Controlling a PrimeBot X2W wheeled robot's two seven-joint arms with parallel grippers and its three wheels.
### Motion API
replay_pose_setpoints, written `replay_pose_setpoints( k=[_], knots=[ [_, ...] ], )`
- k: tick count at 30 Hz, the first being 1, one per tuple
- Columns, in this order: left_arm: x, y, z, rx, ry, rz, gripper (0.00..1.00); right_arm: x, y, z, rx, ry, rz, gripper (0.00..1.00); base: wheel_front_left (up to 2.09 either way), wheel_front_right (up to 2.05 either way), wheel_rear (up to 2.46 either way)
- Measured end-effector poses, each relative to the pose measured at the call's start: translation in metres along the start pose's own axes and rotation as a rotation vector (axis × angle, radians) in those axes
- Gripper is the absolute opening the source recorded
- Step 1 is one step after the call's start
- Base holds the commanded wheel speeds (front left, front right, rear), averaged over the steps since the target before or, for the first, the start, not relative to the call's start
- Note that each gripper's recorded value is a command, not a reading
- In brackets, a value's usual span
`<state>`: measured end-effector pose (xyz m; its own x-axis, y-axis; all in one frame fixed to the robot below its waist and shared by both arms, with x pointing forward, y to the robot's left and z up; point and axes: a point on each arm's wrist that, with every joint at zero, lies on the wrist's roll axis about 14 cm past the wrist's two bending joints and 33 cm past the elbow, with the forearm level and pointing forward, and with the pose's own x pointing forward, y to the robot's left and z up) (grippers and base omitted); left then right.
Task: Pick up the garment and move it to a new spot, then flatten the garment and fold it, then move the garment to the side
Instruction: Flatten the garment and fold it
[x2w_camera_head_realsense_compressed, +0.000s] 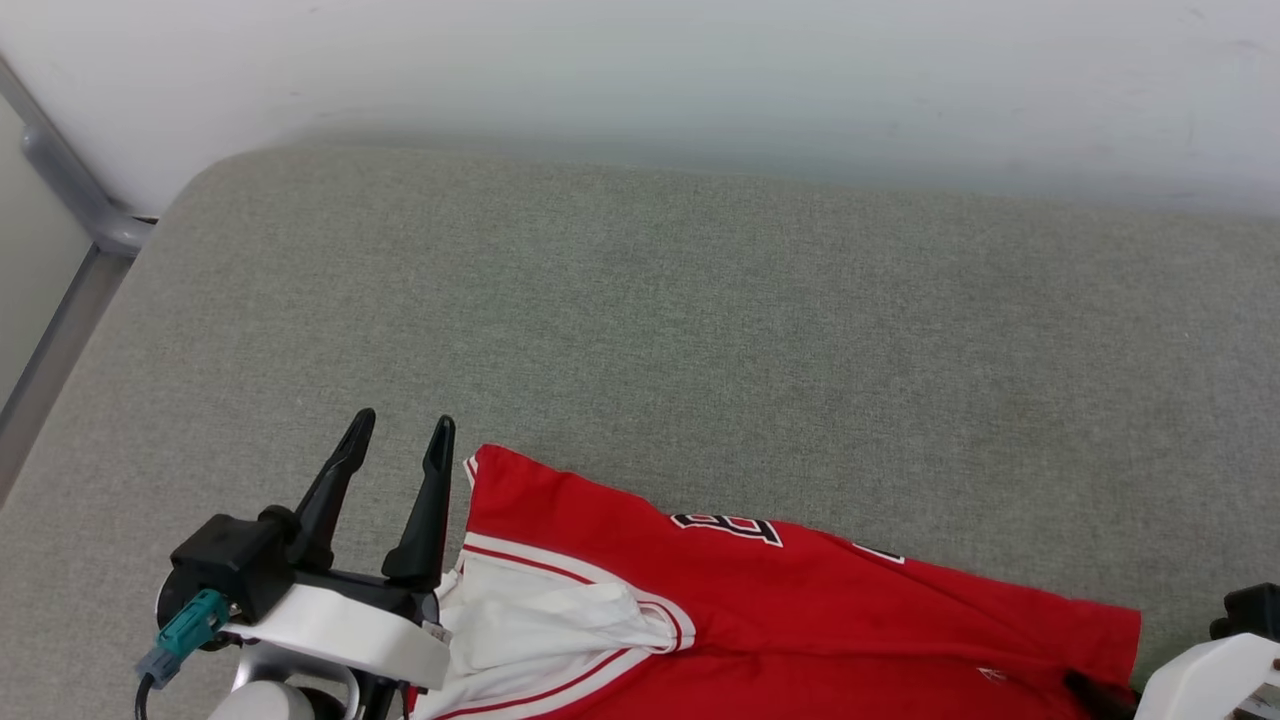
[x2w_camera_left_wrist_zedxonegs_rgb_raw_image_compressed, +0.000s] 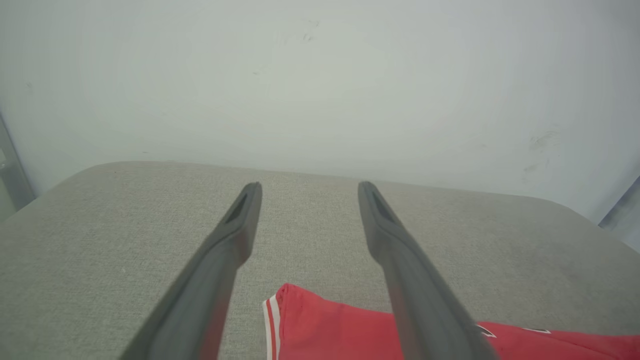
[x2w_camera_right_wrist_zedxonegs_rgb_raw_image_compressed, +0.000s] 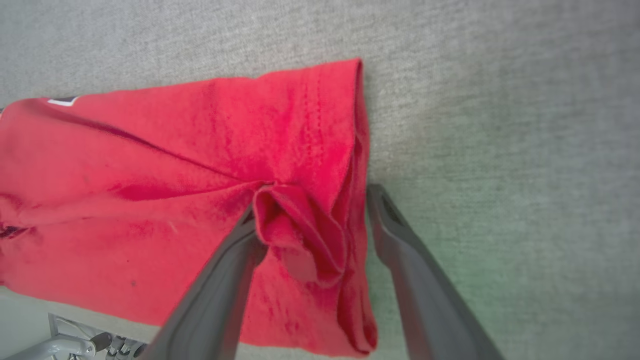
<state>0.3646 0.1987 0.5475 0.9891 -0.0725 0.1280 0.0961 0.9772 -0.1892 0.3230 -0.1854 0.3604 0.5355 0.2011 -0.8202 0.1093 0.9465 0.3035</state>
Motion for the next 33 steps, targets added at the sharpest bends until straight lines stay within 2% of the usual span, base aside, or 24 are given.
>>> replay_pose_setpoints(
  k=[1, 6, 14, 19, 26, 30, 33],
  knots=[
    [0.0, 0.0, -0.001, 0.0, 0.002, 0.002, 1.0, 0.001, 0.0, -0.001, 0.007, 0.005, 0.005, 0.0, 0.0, 0.0, 0.0],
    [-0.002, 0.003, -0.005, 0.017, 0.012, 0.005, 1.0, 0.002, 0.006, 0.001, 0.013, 0.012, 0.024, 0.0, 0.0, 0.0, 0.0],
    [-0.008, 0.003, 0.001, 0.057, 0.001, 0.008, 1.0, -0.017, 0.008, 0.03, 0.004, -0.103, 0.03, 0.0, 0.0, 0.0, 0.0],
    [-0.01, -0.002, 0.002, 0.068, 0.004, -0.004, 1.0, -0.037, -0.016, 0.048, 0.035, -0.171, -0.028, 0.0, 0.0, 0.0, 0.0],
    [-0.01, -0.005, 0.002, 0.074, 0.006, -0.012, 1.0, -0.06, -0.056, 0.057, 0.138, -0.223, -0.111, 0.0, 0.0, 0.0, 0.0],
    [-0.01, -0.007, 0.002, 0.075, 0.007, -0.013, 1.0, -0.062, -0.048, 0.055, 0.248, -0.195, -0.013, 0.0, 0.0, 0.0, 0.0],
    [-0.012, -0.009, 0.003, 0.077, 0.005, -0.017, 1.0, -0.058, -0.024, 0.046, 0.323, -0.118, 0.144, 0.0, 0.0, 0.0, 0.0]
  ],
)
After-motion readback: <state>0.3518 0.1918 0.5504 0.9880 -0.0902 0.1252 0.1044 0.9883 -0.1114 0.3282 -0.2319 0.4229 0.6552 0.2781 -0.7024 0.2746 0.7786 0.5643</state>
